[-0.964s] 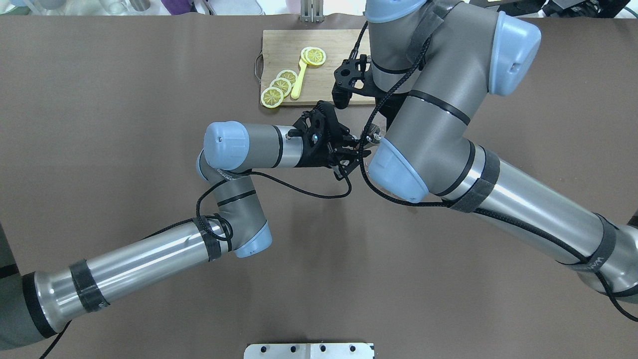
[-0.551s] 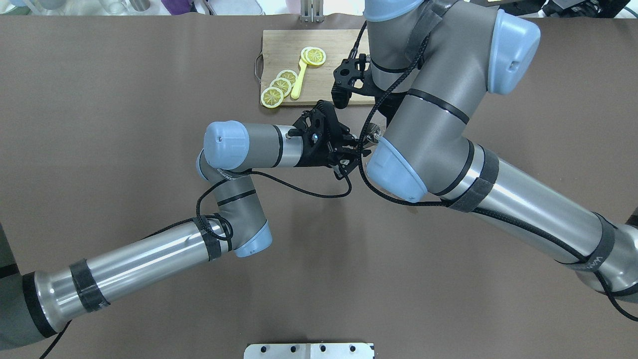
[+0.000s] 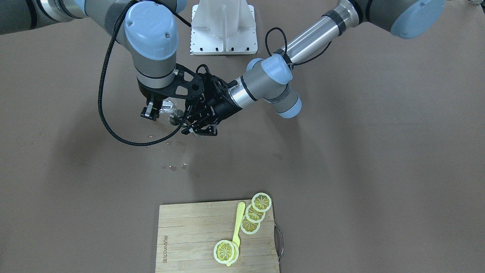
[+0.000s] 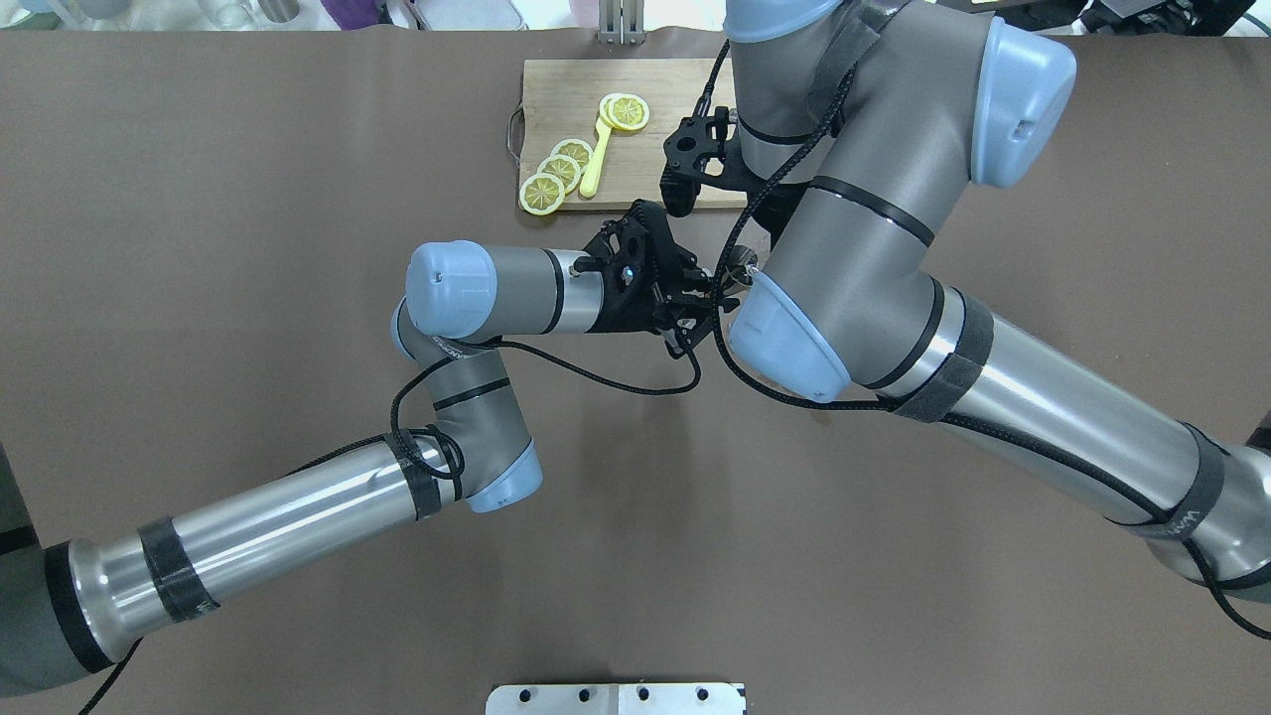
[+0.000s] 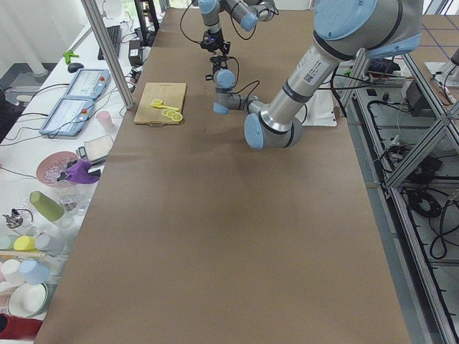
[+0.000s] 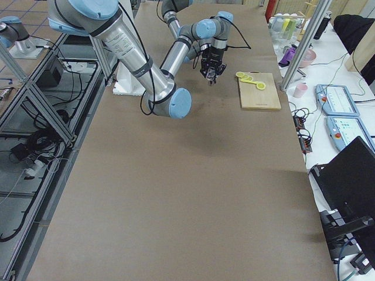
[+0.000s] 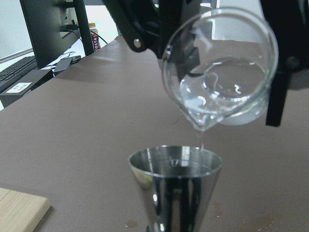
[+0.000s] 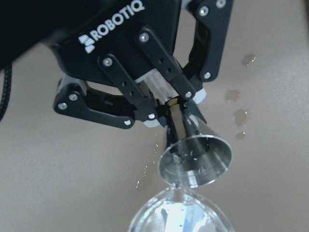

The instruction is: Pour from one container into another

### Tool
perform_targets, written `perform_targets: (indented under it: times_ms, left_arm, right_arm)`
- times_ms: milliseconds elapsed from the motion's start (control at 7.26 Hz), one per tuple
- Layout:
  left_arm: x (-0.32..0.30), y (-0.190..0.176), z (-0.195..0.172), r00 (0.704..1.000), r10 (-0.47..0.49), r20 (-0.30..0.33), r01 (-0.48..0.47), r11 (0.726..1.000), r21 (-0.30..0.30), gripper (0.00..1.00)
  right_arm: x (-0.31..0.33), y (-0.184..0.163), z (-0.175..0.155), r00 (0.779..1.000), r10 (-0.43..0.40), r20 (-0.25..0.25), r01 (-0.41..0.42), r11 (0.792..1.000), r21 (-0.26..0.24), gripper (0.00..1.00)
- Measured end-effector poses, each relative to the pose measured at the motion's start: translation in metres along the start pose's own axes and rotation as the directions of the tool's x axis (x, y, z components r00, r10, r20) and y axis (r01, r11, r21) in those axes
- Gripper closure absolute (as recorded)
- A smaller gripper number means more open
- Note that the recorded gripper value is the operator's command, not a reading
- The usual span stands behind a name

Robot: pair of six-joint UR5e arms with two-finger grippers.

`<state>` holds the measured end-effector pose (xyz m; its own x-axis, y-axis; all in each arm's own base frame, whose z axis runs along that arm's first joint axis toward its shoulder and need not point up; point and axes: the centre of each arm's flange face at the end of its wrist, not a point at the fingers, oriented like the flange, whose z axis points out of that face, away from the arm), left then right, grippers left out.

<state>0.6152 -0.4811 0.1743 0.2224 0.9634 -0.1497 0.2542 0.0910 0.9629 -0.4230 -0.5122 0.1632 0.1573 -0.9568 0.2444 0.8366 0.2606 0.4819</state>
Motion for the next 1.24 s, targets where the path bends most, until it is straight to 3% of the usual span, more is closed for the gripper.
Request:
perform_targets:
  times_ms: [1240]
  left_arm:
    - [0.000, -0.001, -0.001, 1.000, 0.000, 0.000, 0.000, 1.000, 0.003, 1.00]
  right_arm:
    - [0.000, 0.019, 0.003, 0.996, -0.057, -0.074, 0.067, 0.989, 0.135, 1.00]
